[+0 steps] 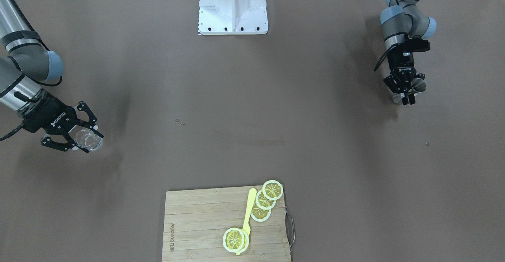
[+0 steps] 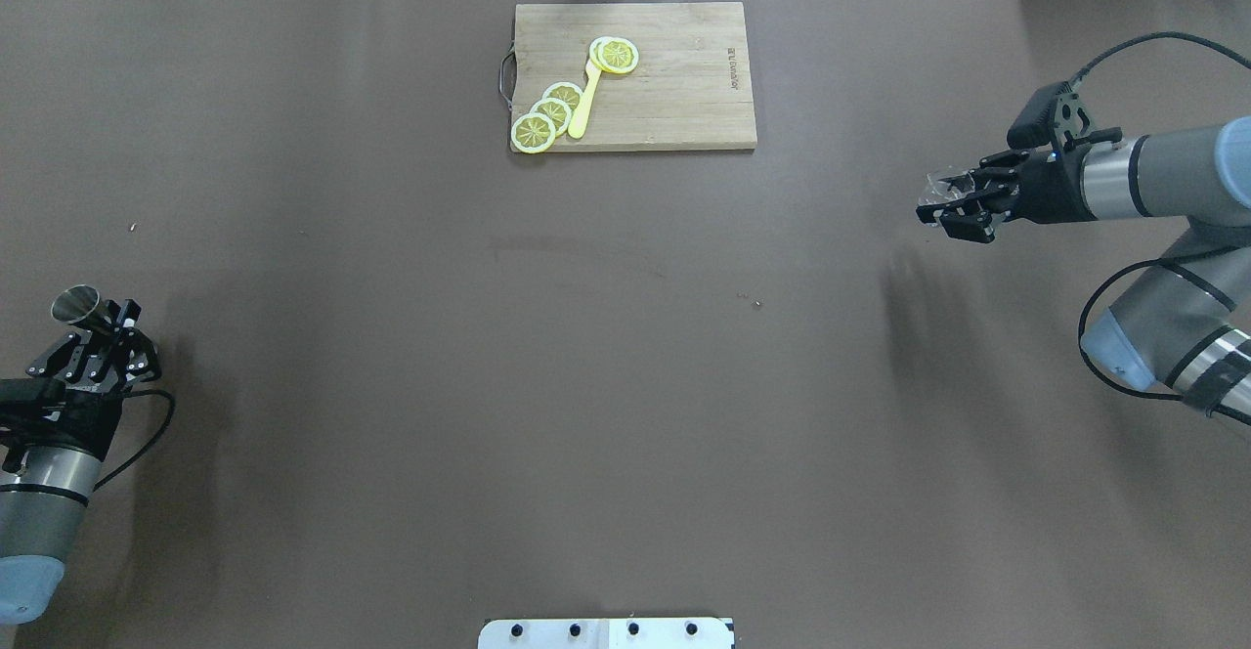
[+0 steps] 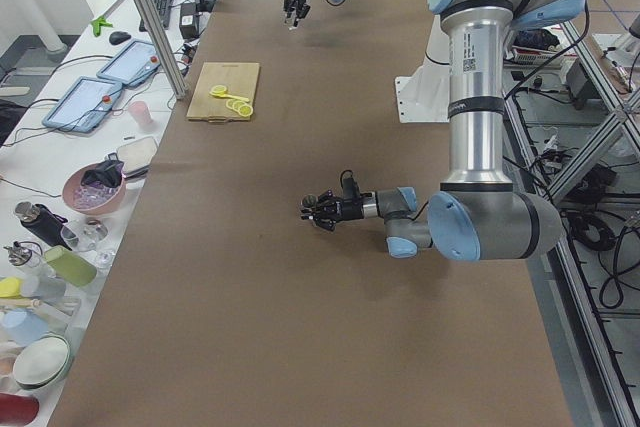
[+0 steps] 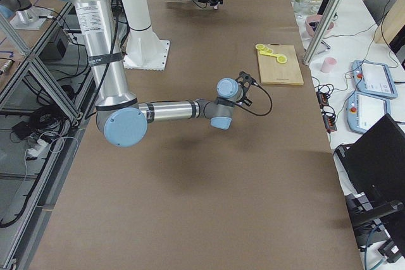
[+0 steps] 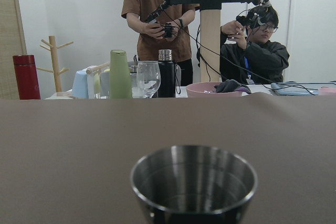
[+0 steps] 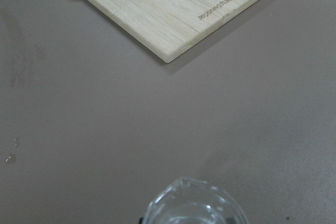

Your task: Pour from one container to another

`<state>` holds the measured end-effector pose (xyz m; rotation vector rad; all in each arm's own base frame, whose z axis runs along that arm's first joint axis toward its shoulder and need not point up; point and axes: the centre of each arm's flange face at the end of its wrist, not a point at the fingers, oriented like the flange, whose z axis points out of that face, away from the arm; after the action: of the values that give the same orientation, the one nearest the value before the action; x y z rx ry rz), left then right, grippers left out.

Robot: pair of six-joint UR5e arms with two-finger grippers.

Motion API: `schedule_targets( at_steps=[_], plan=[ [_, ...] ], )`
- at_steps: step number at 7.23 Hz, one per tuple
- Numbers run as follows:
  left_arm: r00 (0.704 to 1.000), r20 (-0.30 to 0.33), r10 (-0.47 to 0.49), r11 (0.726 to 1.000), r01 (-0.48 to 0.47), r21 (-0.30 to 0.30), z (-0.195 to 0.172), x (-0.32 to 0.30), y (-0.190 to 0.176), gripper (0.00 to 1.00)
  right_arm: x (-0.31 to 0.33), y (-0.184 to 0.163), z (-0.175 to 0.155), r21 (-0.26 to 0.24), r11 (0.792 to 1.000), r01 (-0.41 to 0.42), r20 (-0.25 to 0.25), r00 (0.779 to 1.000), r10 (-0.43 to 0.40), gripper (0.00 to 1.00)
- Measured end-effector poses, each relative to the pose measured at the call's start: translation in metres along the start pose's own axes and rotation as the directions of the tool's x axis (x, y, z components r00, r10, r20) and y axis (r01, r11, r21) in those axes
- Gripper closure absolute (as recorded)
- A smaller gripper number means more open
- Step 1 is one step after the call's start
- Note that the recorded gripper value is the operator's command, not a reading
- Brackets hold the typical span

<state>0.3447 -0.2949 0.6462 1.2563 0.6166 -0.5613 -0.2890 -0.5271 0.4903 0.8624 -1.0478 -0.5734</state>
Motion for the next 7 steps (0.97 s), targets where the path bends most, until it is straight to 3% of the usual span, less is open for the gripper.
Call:
schedule_targets(
  at_steps=[4, 7],
  plan=[
    [1.0, -0.006, -0.019, 1.0, 0.019, 0.002, -0.002, 0.004, -0.008, 1.0, -0.013, -0.062, 0.014, -0.061, 0.998, -0.021, 0.025, 0.999, 0.022, 1.0],
    [0.999, -0.024, -0.021, 1.0, 0.021, 0.0, -0.009, 0.016, -0.031, 1.0, -0.013, -0.079, 0.013, -0.078, 0.997, -0.011, 0.019, 1.0, 0.012, 1.0]
  ],
)
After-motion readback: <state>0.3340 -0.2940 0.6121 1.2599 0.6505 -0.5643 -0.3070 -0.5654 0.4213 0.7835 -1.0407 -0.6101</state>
